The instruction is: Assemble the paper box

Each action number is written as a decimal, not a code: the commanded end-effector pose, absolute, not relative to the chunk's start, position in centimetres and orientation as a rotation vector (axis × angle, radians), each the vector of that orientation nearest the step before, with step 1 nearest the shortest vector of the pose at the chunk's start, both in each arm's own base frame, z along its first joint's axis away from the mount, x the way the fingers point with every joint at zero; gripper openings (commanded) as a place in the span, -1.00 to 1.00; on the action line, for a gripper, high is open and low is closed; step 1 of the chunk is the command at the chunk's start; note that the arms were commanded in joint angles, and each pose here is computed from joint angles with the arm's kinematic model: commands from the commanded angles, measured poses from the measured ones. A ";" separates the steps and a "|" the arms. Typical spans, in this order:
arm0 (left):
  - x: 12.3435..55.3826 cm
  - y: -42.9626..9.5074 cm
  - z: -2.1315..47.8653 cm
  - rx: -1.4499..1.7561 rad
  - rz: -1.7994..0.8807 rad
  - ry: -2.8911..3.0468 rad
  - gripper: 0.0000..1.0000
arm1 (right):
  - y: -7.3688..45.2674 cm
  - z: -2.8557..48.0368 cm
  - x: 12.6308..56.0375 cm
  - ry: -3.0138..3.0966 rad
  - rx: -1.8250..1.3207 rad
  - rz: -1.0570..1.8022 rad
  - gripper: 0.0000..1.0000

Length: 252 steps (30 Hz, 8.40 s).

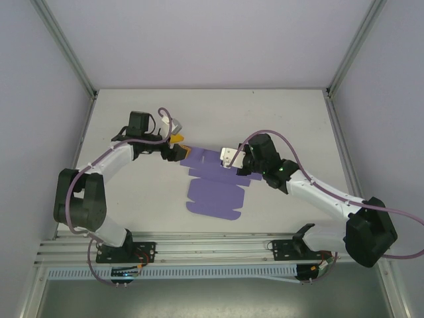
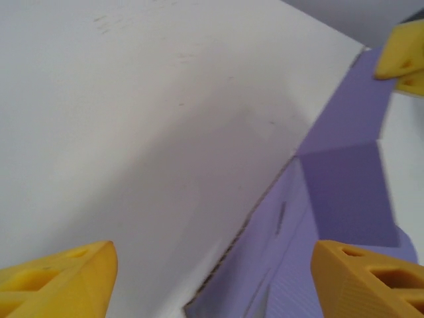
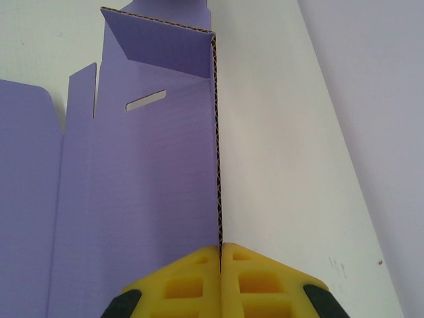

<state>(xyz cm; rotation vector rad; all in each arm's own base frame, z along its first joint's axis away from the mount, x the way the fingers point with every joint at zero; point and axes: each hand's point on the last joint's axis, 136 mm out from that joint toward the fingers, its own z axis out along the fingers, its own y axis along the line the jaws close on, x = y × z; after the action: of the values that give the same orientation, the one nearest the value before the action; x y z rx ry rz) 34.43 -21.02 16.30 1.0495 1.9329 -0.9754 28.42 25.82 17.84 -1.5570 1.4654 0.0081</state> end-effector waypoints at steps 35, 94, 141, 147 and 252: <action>31.3 -22.4 19.7 1.256 -1.148 1.714 -1.00 | 22.7 16.7 30.0 1.696 -1.552 0.032 -0.48; 35.2 -23.6 10.0 0.570 -1.042 2.065 -0.23 | 22.2 17.5 33.9 1.611 -1.209 -0.320 -1.00; 32.0 -27.3 11.7 0.780 -0.561 1.899 -0.57 | 21.6 16.2 34.7 1.762 -1.128 -0.287 -1.00; 31.9 -28.0 11.2 0.766 -0.534 1.936 -0.58 | 21.6 16.6 35.1 1.770 -1.095 -0.302 -1.00; 31.4 -28.1 8.7 0.656 -1.058 1.984 -0.24 | 23.6 15.8 34.2 1.754 -1.236 -0.194 -1.00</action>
<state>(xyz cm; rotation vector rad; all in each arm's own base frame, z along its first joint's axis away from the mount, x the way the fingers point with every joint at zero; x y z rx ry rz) 31.13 -26.75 6.99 0.5983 2.0572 -1.0065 33.97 21.22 13.47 -1.2465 1.8313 -0.2856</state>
